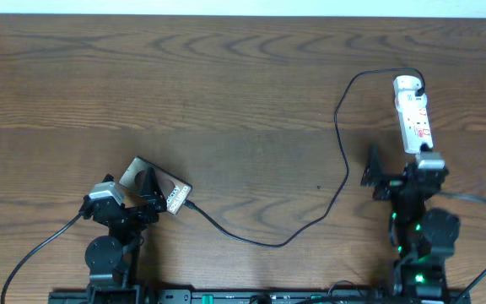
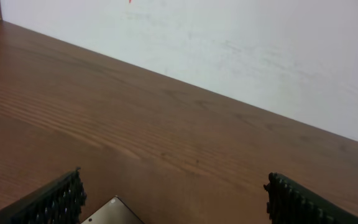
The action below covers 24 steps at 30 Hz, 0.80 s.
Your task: Plug charger to phone and switch on socket
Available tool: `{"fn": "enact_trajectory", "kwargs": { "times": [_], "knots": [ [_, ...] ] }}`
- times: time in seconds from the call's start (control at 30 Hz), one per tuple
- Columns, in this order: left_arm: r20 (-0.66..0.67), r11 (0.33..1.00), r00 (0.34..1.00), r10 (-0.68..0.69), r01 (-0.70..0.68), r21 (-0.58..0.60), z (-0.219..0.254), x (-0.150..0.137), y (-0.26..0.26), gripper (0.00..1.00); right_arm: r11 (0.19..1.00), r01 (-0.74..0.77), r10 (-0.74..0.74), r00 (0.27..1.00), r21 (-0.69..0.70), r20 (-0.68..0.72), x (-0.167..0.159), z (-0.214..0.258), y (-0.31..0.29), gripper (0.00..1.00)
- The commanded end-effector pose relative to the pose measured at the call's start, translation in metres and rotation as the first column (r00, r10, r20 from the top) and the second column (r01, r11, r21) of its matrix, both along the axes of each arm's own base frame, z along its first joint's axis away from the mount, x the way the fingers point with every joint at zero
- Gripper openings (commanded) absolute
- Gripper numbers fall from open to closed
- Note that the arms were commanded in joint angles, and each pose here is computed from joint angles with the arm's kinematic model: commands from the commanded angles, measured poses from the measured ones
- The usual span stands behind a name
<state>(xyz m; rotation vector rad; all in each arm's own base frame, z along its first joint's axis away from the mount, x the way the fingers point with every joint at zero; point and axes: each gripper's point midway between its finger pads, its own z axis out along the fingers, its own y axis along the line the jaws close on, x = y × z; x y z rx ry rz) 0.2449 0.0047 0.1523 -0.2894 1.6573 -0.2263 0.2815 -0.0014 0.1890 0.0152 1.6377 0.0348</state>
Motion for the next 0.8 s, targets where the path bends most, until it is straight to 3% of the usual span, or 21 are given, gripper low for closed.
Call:
{"fn": "enact_trajectory", "kwargs": {
  "times": [0.0, 0.27, 0.43, 0.77],
  "knots": [
    [-0.049, 1.0, 0.999, 0.017, -0.016, 0.015, -0.015, -0.001, 0.004, 0.91, 1.0, 0.002, -0.002, 1.0, -0.025, 0.01, -0.01, -0.019, 0.001, 0.99],
    [-0.049, 1.0, 0.999, 0.017, -0.016, 0.015, -0.015, -0.001, 0.004, 0.91, 0.998, 0.001, -0.008, 0.992, -0.061, -0.124, -0.031, -0.059, 0.0, 0.99],
    [-0.049, 1.0, 0.999, 0.017, -0.016, 0.015, -0.015, -0.001, 0.004, 0.91, 0.997, 0.033, -0.033, 0.999, -0.074, 0.004, -0.035, -0.03, -0.005, 0.99],
    [-0.049, 1.0, 0.999, 0.017, -0.016, 0.015, -0.015, -0.001, 0.004, 0.91, 0.997, 0.036, -0.036, 0.999, -0.074, -0.007, -0.035, -0.032, -0.006, 0.99]
  ]
}}
